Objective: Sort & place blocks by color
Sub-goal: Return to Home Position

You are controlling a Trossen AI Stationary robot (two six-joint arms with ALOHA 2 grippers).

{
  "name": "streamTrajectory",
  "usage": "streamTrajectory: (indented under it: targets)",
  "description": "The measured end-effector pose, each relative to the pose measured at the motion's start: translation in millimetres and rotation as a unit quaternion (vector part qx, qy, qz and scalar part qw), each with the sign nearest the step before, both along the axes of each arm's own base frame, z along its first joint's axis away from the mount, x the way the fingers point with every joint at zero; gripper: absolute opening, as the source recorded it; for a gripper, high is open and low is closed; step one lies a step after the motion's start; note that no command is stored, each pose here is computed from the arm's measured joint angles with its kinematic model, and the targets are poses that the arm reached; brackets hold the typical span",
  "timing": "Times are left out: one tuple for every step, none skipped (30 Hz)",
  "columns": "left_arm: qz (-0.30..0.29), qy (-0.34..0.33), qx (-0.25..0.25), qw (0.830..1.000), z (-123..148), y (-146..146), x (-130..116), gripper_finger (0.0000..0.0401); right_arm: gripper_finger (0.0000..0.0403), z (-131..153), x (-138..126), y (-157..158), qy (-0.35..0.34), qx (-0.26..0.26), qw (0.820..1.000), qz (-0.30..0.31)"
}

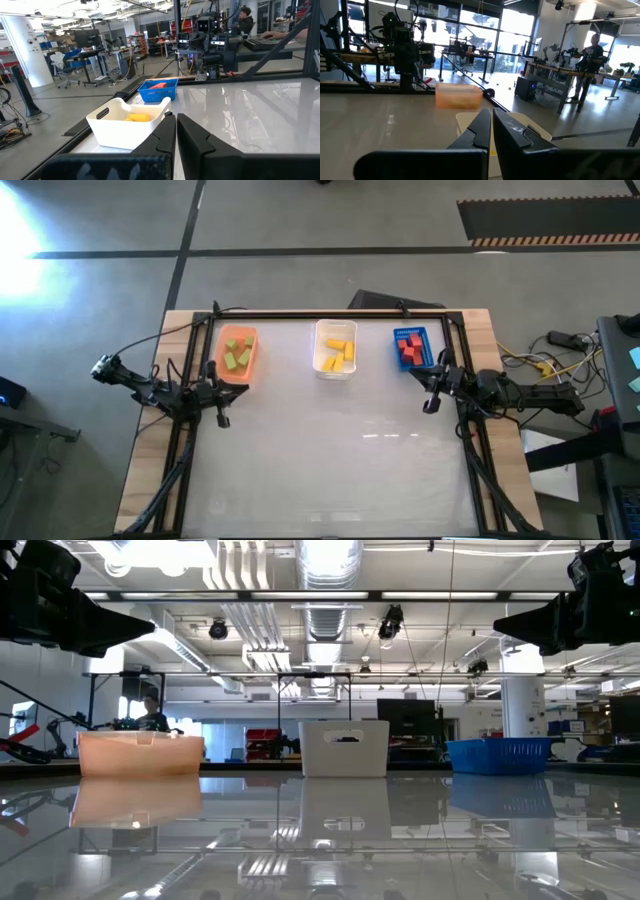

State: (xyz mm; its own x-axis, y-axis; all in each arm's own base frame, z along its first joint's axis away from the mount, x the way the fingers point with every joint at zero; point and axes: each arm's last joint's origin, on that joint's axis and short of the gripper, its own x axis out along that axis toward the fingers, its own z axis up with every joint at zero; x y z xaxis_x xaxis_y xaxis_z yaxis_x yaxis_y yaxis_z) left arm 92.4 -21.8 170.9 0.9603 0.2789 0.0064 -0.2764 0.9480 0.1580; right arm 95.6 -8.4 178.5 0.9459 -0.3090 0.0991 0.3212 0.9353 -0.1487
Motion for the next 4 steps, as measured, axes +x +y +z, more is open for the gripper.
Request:
streamTrajectory:
  targets:
    - [0.000,0.000,0.000,1.000,0.0,0.0,0.0,0.0000,0.0009,0.0,0.0,0.0,0.000,0.000,1.000,0.000]
    - [0.000,0.000,0.000,1.000,0.0,0.0,0.0,0.0000,0.0009,0.0,0.0,0.0,0.000,0.000,1.000,0.000]
    - [0.000,0.000,0.000,1.000,0.0,0.0,0.0,0.0000,0.0009,0.0,0.0,0.0,0.000,0.000,1.000,0.000]
    - [0.000,0.000,0.000,1.000,0.0,0.0,0.0,0.0000,0.0009,0.0,0.0,0.0,0.000,0.000,1.000,0.000]
